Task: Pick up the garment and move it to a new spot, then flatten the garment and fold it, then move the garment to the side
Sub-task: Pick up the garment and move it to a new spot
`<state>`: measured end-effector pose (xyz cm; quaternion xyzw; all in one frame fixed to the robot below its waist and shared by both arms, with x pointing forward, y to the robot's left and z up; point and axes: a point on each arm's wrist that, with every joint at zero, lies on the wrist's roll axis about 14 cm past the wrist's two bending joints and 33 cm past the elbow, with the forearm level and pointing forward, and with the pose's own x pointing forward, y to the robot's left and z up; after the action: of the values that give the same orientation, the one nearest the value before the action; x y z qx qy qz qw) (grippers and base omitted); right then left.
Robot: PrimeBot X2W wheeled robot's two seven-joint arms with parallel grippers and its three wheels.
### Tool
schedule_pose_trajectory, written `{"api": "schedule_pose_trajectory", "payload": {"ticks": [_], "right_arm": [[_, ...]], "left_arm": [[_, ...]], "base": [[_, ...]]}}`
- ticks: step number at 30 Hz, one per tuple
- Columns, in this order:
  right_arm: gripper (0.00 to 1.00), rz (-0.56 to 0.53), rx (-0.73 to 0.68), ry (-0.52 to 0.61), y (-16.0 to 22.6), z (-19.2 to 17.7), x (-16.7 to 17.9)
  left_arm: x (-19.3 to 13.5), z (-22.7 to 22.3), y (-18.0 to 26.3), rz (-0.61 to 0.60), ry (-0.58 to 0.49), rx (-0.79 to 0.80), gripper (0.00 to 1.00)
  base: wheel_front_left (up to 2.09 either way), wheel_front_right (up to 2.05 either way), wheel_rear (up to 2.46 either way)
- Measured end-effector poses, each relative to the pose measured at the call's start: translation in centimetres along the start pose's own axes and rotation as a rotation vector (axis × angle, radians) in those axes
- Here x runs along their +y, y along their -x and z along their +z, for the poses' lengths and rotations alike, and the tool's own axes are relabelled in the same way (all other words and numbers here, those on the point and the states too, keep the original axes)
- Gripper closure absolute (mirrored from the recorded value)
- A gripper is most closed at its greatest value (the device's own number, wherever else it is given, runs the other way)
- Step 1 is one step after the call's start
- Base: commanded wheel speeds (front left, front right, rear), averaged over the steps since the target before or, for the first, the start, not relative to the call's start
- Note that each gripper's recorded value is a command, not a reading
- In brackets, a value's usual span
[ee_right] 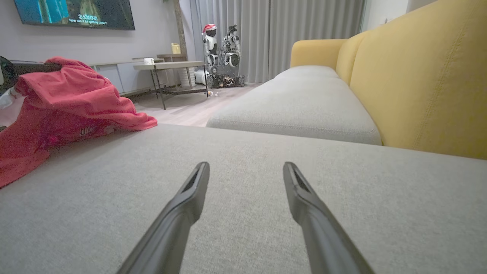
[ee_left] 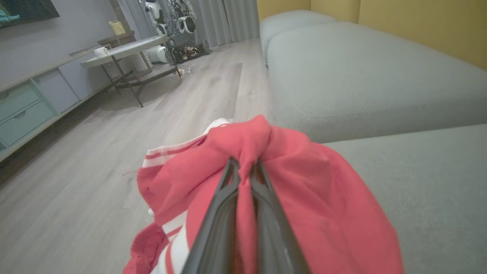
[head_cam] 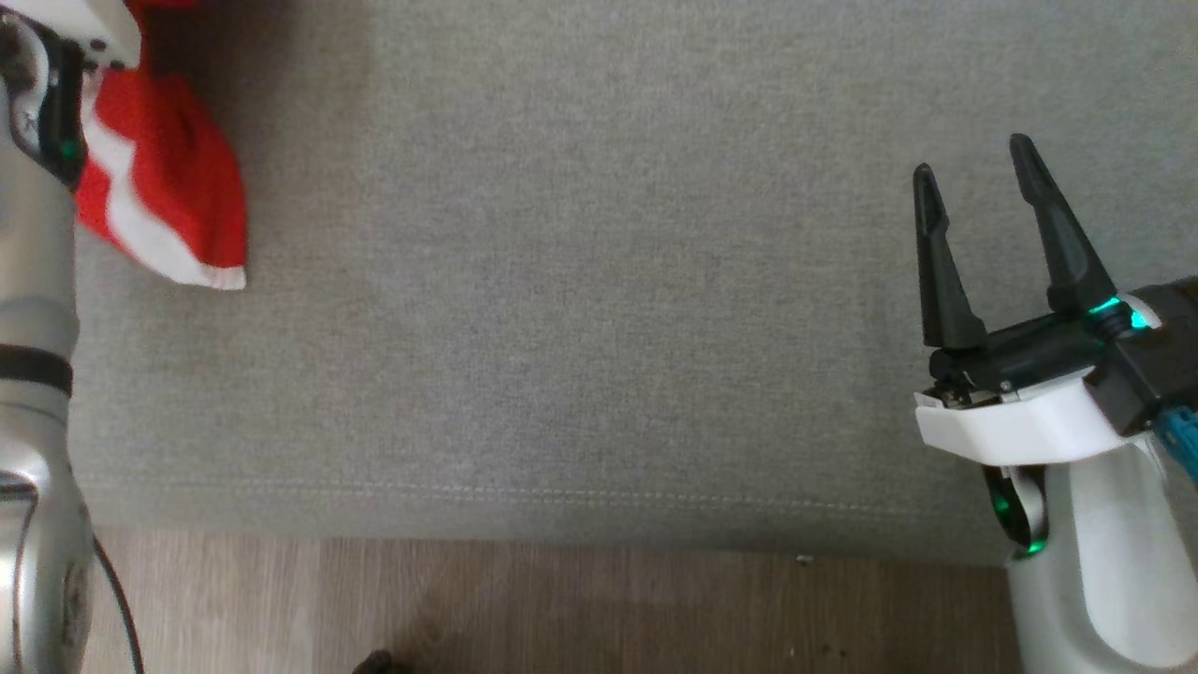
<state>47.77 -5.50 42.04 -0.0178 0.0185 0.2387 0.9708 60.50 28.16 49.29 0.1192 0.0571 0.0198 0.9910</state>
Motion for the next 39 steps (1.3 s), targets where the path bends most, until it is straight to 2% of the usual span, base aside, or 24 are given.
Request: {"api": "schedule_pose_trajectory", "payload": {"ticks": [5,7,11,13,14,17,25,30,34,39], "right_arm": [[0.0,-0.016,-0.064,-0.018,0.4,3.0,0.5],[0.0,-0.02,-0.076,-0.02,0.5,3.6,0.5],[0.0,-0.049,-0.116,-0.017,1.4,5.6,0.1],[0.0,-0.083,-0.138,-0.006,2.4,6.8,-0.8],[0.0,-0.083,-0.138,-0.006,2.4,6.8,-0.8],[0.0,-0.122,-0.158,0.005,3.5,7.9,-1.8],[0.0,-0.248,-0.195,-0.011,6.8,9.6,-5.3],[0.0,-0.313,-0.187,-0.026,8.3,9.4,-7.1],[0.0,-0.349,-0.168,-0.036,9.0,8.7,-8.1],[0.0,-0.397,-0.133,-0.038,9.7,7.4,-9.5]], "left_arm": [[-1.3,6.4,1.3,-0.053,-0.075,-0.184,1.0],[-1.8,7.5,1.6,-0.069,-0.095,-0.214,1.0],[-4.6,11.6,2.4,-0.142,-0.154,-0.332,1.0],[-7.7,14.7,2.9,-0.214,-0.171,-0.424,1.0],[-7.7,14.7,2.9,-0.214,-0.171,-0.424,1.0],[-11.2,17.3,3.5,-0.296,-0.16,-0.493,1.0],[-22.7,21.5,6.0,-0.547,-0.09,-0.604,1.0],[-30.6,19.0,7.9,-0.724,-0.011,-0.536,1.0],[-36.0,12.5,9.4,-0.851,0.022,-0.387,1.0],[-40.2,3.4,12.4,-0.983,0.062,-0.18,1.0]], "base": [[0.0,0.0,0.0],[0.0,0.0,0.0],[0.0,0.0,0.0],[0.0,0.0,0.0],[0.0,0.0,0.0],[0.0,0.0,0.0],[0.0,0.0,0.0],[0.0,0.0,0.0],[0.0,0.0,0.0],[0.0,0.0,0.0]]}}
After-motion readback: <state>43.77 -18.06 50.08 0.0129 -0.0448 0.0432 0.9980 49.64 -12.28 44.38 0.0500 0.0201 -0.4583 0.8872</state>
